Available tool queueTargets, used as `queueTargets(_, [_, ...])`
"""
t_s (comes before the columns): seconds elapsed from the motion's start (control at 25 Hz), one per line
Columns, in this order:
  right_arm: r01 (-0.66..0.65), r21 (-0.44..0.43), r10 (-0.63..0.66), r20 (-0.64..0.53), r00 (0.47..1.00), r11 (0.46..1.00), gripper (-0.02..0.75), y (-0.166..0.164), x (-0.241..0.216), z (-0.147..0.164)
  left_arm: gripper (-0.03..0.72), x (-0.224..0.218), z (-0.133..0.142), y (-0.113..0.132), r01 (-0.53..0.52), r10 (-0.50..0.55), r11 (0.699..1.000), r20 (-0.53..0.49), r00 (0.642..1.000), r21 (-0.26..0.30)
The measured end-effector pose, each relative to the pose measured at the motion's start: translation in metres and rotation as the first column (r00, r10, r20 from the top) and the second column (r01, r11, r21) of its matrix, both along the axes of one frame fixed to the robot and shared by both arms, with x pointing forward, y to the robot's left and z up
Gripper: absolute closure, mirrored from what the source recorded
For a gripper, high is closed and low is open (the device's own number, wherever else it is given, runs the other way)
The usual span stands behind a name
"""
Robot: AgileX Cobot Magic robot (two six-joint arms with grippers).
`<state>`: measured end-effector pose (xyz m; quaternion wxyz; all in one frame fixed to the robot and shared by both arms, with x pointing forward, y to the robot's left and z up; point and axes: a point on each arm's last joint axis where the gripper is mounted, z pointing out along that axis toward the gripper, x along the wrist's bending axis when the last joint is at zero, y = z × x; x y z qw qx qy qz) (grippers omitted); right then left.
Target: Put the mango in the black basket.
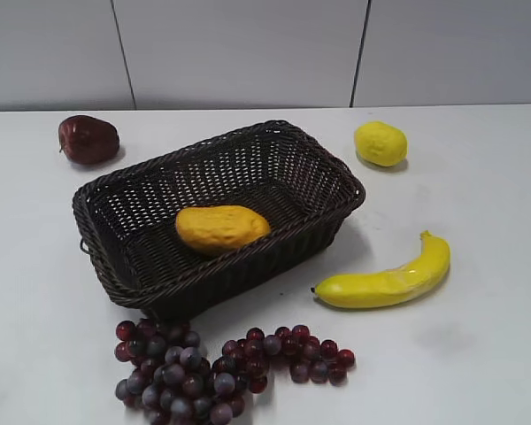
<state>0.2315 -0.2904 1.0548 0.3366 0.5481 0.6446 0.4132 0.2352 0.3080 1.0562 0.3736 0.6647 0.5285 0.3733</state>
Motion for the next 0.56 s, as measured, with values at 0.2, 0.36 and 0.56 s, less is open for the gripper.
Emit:
queueTargets(0.2, [0.000, 0.000, 0.000, 0.000, 1.000, 1.000, 0.146, 0.0000, 0.0000, 0.0000, 0.116, -0.0004, 0.0001, 0.0000, 0.001, -0.001, 1.000, 0.005, 1.000, -0.001])
queueTargets(0.36, [0.000, 0.000, 0.000, 0.000, 1.000, 1.000, 0.146, 0.0000, 0.0000, 0.0000, 0.116, -0.0004, 0.0001, -0.0001, 0.003, -0.003, 1.000, 0.005, 1.000, 0.002])
queueTargets(0.56, [0.000, 0.000, 0.000, 0.000, 1.000, 1.000, 0.146, 0.0000, 0.0000, 0.0000, 0.116, -0.0004, 0.0001, -0.0001, 0.004, -0.004, 1.000, 0.005, 1.000, 0.001])
